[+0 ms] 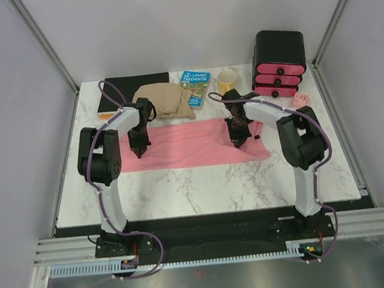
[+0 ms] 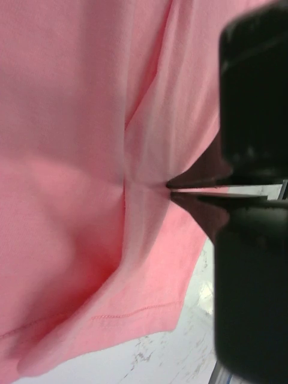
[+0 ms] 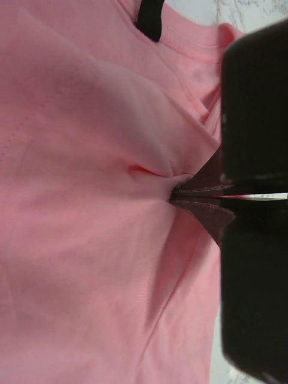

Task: Fold and stack the t-shirts

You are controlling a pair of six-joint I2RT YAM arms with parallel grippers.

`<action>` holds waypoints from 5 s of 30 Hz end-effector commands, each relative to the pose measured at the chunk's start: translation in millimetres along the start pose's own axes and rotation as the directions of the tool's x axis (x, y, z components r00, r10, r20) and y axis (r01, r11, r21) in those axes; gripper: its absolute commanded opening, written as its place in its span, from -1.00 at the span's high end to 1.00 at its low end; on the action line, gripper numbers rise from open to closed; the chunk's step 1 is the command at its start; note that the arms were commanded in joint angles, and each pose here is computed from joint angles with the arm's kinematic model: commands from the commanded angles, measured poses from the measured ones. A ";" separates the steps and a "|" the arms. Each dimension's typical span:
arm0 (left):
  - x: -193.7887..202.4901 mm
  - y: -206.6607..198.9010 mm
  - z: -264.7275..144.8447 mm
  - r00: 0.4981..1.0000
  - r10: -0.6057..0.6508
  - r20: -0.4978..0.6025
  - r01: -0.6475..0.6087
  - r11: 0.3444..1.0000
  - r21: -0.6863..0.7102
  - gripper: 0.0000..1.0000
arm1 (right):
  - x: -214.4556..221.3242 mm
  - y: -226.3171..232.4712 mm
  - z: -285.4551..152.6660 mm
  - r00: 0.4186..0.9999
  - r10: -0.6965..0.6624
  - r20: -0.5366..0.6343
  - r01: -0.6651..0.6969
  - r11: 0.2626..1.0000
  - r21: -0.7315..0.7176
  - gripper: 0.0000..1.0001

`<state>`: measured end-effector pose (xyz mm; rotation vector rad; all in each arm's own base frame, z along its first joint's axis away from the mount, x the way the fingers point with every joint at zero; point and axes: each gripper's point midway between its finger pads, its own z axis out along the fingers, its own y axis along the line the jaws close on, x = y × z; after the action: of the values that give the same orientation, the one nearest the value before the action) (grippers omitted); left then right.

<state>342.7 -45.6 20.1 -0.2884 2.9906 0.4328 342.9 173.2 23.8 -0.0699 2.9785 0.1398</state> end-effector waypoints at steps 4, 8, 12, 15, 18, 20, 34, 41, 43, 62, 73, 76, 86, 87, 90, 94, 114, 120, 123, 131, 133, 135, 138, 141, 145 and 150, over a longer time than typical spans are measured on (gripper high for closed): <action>7.5 3.6 8.8 1.000 -0.008 -0.027 0.007 1.000 -0.018 0.96 | -18.5 -9.6 11.2 0.995 0.099 0.002 -0.099 0.991 0.086 1.00; 10.3 6.7 13.7 0.999 -0.010 -0.043 0.009 1.000 -0.029 0.96 | -28.7 -17.5 12.4 0.990 0.144 0.013 -0.144 0.985 0.093 1.00; 8.4 11.1 16.6 0.999 -0.021 -0.048 0.020 0.999 -0.032 0.96 | -36.8 -29.5 10.2 0.984 0.176 0.036 -0.179 0.977 0.119 1.00; 8.4 15.8 19.1 0.998 -0.025 -0.057 0.023 0.999 -0.036 0.96 | -37.5 -40.1 10.4 0.976 0.213 0.038 -0.216 0.968 0.129 1.00; 9.3 18.5 20.9 0.998 -0.024 -0.066 0.021 0.999 -0.035 0.96 | -37.9 -46.7 10.4 0.969 0.246 0.033 -0.248 0.961 0.125 1.00; 11.1 19.1 22.3 0.997 -0.022 -0.074 0.020 0.999 -0.033 0.96 | -39.9 -51.4 8.7 0.965 0.259 0.038 -0.262 0.957 0.126 1.00; 25.7 17.7 21.4 0.994 -0.015 -0.112 0.016 1.000 0.003 0.96 | -68.9 -62.6 -12.2 0.951 0.282 0.130 -0.297 0.948 0.113 0.82; -1.8 11.7 -21.3 0.997 -0.073 0.018 0.071 0.991 0.111 0.60 | -116.0 -31.8 -94.3 0.905 0.211 0.370 -0.195 0.978 -0.079 0.54; -10.6 12.0 -33.6 0.995 -0.085 0.055 0.077 0.988 0.131 0.52 | -117.2 -22.5 -110.9 0.897 0.183 0.401 -0.155 0.983 -0.102 0.50; 1.6 33.5 -2.5 0.996 -0.081 -0.034 0.080 0.997 -0.023 0.74 | -20.9 7.9 -23.2 0.984 0.099 0.150 -0.103 0.994 0.021 0.67; 21.1 21.0 13.0 0.993 -0.001 -0.122 0.001 1.000 -0.002 0.96 | -25.1 -0.3 16.2 0.993 0.098 0.068 -0.105 0.988 0.117 0.94; 35.3 13.4 13.1 0.989 0.043 -0.143 -0.042 0.999 0.006 0.96 | -33.5 -0.8 19.6 0.991 0.107 0.076 -0.116 0.985 0.126 0.96; 108.1 -27.8 -3.2 0.954 0.220 -0.203 -0.210 0.975 0.072 0.96 | -63.1 -34.2 8.8 0.983 0.146 0.109 -0.161 0.977 0.143 0.95; 114.7 -31.8 -4.7 0.949 0.234 -0.210 -0.221 0.972 0.084 0.96 | -63.6 -37.9 8.5 0.984 0.144 0.103 -0.158 0.977 0.143 0.95; 138.7 -42.3 -10.2 0.932 0.279 -0.231 -0.259 0.959 0.114 0.96 | -67.6 -46.1 7.3 0.987 0.131 0.098 -0.143 0.981 0.133 0.95; 160.1 -63.1 -20.8 0.913 0.343 -0.223 -0.314 0.937 0.155 0.96 | -68.3 -36.4 13.3 0.993 0.096 0.065 -0.100 0.992 0.073 0.96; 247.9 -121.4 -42.3 0.808 0.553 -0.203 -0.507 0.828 0.238 0.96 | -94.1 -50.5 25.0 0.991 0.097 0.096 -0.110 0.983 0.144 0.93; 255.2 -132.5 -49.4 0.796 0.580 -0.176 -0.524 0.804 0.281 0.96 | -103.3 -60.4 26.3 0.988 0.117 0.105 -0.131 0.981 0.142 0.92; 255.8 -138.6 -52.0 0.794 0.587 -0.160 -0.527 0.795 0.299 0.96 | -109.0 -63.9 28.0 0.986 0.125 0.114 -0.141 0.980 0.142 0.90; 266.2 -160.0 -58.9 0.765 0.630 -0.132 -0.563 0.754 0.338 0.96 | -112.5 -62.0 38.6 0.985 0.139 0.098 -0.150 0.982 0.114 0.92; 271.0 -163.9 -60.5 0.753 0.646 -0.124 -0.579 0.740 0.342 0.96 | -112.4 -61.1 39.3 0.985 0.141 0.095 -0.151 0.983 0.106 0.91; 274.4 -167.7 -63.3 0.746 0.656 -0.115 -0.588 0.729 0.351 0.96 | -113.4 -61.1 39.4 0.987 0.129 0.099 -0.139 0.984 0.108 0.89; 278.0 -173.7 -65.9 0.737 0.668 -0.104 -0.596 0.715 0.365 0.96 | -117.2 -64.5 41.3 0.987 0.115 0.110 -0.129 0.984 0.126 0.87; 281.2 -178.6 -65.5 0.723 0.684 -0.098 -0.610 0.698 0.375 0.96 | -117.4 -69.6 42.3 0.988 0.118 0.101 -0.132 0.979 0.155 0.86; 282.9 -183.2 -64.5 0.711 0.697 -0.091 -0.622 0.684 0.381 0.96 | -107.1 -76.3 39.5 0.986 0.144 0.086 -0.158 0.970 0.184 0.86; 286.5 -188.5 -66.4 0.700 0.710 -0.072 -0.632 0.663 0.401 0.96 | -101.8 -86.5 36.7 0.979 0.181 0.097 -0.196 0.964 0.182 0.85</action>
<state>91.5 -258.5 9.3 0.8833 3.2788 0.0451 459.5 125.9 20.1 0.1604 2.8758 0.0081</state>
